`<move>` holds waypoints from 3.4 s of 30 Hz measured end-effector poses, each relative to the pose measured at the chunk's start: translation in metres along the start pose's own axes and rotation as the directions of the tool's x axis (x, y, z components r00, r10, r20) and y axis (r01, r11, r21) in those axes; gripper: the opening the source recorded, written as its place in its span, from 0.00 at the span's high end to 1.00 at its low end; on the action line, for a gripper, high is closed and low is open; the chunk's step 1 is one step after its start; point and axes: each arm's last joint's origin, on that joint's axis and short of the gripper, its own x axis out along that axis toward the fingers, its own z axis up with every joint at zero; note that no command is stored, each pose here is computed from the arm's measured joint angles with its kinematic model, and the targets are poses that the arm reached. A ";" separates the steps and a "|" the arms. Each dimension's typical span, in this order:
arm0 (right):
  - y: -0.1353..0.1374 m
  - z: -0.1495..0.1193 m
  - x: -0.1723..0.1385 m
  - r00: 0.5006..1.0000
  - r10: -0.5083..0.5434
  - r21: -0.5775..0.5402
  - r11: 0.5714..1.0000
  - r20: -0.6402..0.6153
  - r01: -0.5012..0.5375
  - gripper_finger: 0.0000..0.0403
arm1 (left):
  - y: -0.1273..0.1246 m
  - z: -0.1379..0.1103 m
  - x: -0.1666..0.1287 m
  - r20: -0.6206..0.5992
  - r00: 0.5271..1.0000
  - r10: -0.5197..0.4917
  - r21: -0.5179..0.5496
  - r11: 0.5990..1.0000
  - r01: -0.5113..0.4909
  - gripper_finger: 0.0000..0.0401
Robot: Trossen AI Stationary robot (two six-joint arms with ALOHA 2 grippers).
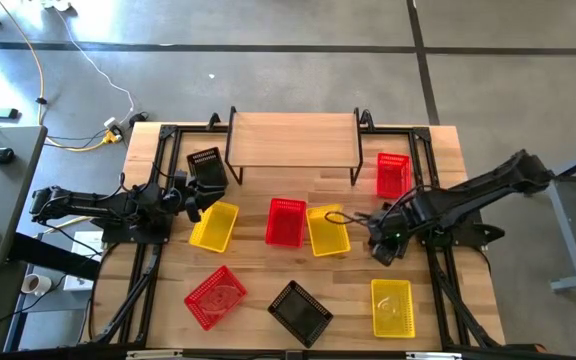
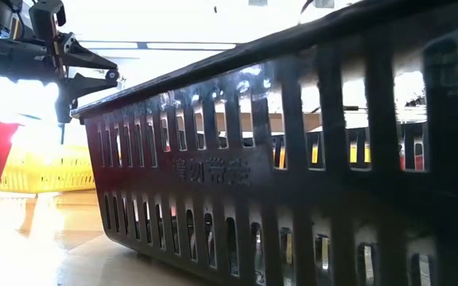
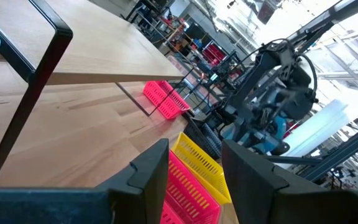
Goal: Stack baskets on shelf by color
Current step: Put the middle black bin on the shelf
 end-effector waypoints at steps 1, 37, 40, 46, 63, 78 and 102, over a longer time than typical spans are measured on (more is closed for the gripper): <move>0.001 0.001 0.003 1.000 -0.011 0.000 1.000 -0.009 0.011 0.76 | 0.000 0.000 0.000 0.000 1.000 0.000 0.000 1.000 0.000 0.66; 0.026 0.015 0.022 0.992 -0.106 0.072 0.991 -0.067 0.110 0.99 | 0.002 -0.003 0.000 -0.025 0.999 0.023 0.012 1.000 -0.023 0.66; 0.035 0.022 0.007 0.995 -0.104 0.069 0.992 0.005 0.103 1.00 | 0.003 -0.003 0.000 -0.031 0.999 0.028 0.015 1.000 -0.028 0.66; 0.046 0.034 -0.022 0.983 -0.134 0.100 0.988 0.128 0.122 1.00 | 0.003 -0.003 0.000 -0.032 0.999 0.029 0.015 0.999 -0.028 0.66; 0.061 0.065 -0.103 0.890 -0.126 0.068 0.992 0.439 0.107 1.00 | 0.003 -0.003 0.000 -0.033 0.999 0.030 0.015 0.999 -0.029 0.66; 0.032 0.106 -0.183 0.700 -0.217 -0.091 0.923 0.680 0.375 1.00 | 0.003 -0.003 0.000 -0.033 0.999 0.030 0.015 0.999 -0.030 0.66; -0.028 0.187 -0.150 0.794 -0.298 -0.375 0.757 0.530 0.535 1.00 | 0.003 -0.004 0.000 -0.037 0.999 0.034 -0.004 0.999 -0.034 0.66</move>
